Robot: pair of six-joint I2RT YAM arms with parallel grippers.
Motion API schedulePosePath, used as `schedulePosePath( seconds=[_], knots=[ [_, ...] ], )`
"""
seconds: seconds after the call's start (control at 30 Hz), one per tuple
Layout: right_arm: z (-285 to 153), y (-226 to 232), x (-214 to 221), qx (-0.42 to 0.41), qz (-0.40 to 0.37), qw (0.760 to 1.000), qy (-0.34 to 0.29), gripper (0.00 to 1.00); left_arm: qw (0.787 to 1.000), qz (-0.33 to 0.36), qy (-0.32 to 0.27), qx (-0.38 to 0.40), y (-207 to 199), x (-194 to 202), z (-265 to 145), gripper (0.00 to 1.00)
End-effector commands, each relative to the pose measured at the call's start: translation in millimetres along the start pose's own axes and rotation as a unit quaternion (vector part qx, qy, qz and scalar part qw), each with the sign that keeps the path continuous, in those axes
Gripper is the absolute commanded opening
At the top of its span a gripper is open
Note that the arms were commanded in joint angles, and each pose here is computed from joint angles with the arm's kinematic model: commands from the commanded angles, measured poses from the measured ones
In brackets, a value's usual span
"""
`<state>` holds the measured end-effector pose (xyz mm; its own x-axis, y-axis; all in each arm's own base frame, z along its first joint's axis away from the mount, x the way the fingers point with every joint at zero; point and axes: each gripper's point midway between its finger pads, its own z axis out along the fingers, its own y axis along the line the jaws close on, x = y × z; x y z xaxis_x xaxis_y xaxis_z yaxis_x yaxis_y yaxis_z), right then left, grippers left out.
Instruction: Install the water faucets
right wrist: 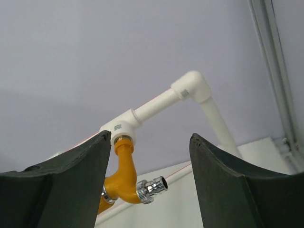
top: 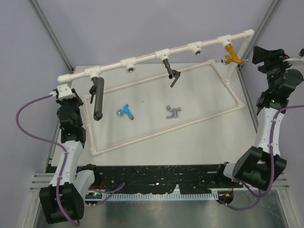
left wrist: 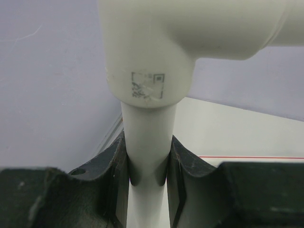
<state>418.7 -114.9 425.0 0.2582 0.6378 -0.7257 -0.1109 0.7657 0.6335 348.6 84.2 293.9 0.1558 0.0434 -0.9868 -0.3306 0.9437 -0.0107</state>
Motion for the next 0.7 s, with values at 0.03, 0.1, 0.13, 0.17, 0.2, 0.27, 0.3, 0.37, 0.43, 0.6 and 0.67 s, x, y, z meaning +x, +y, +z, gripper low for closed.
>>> schedulePosePath(
  seconds=[0.03,0.1,0.13,0.17,0.2,0.27,0.3,0.37,0.43,0.6,0.67],
  knots=[
    [-31,60,-27,-0.119,-0.396,0.911,-0.003,0.73,0.998,-0.023,-0.036,0.039,-18,-26,-2,0.0],
    [-38,59,-20,-0.131,-0.468,0.874,0.006,0.73,0.998,-0.023,-0.038,0.039,-18,-27,-2,0.0],
    [-41,59,-14,-0.136,-0.492,0.86,0.016,0.74,0.998,-0.022,-0.036,0.039,-18,-26,-2,0.0],
    [-41,60,-8,-0.148,-0.545,0.825,0.019,0.74,0.998,-0.022,-0.036,0.038,-18,-26,-2,0.0],
    [-44,58,-1,-0.147,-0.562,0.813,0.031,0.74,0.998,-0.022,-0.036,0.037,-17,-26,-2,0.0],
    [-44,55,12,-0.156,-0.649,0.743,0.038,0.74,0.999,-0.022,-0.035,0.034,-16,-26,-1,0.0],
    [-45,55,25,-0.165,-0.668,0.725,0.044,0.75,0.999,-0.021,-0.033,0.034,-16,-24,-1,0.0],
    [-45,54,33,-0.164,-0.708,0.685,0.043,0.75,0.999,-0.023,-0.033,0.035,-17,-24,-1,0.0],
    [-46,57,36,-0.17,-0.728,0.663,0.038,0.75,0.999,-0.023,-0.033,0.036,-17,-25,-1,0.0],
    [-40,60,35,-0.167,-0.761,0.626,0.013,0.76,0.999,-0.023,-0.034,0.035,-17,-25,-2,0.0],
    [-35,61,35,-0.171,-0.764,0.622,0.008,0.76,0.999,-0.022,-0.032,0.033,-16,-24,-2,0.0]
  ],
)
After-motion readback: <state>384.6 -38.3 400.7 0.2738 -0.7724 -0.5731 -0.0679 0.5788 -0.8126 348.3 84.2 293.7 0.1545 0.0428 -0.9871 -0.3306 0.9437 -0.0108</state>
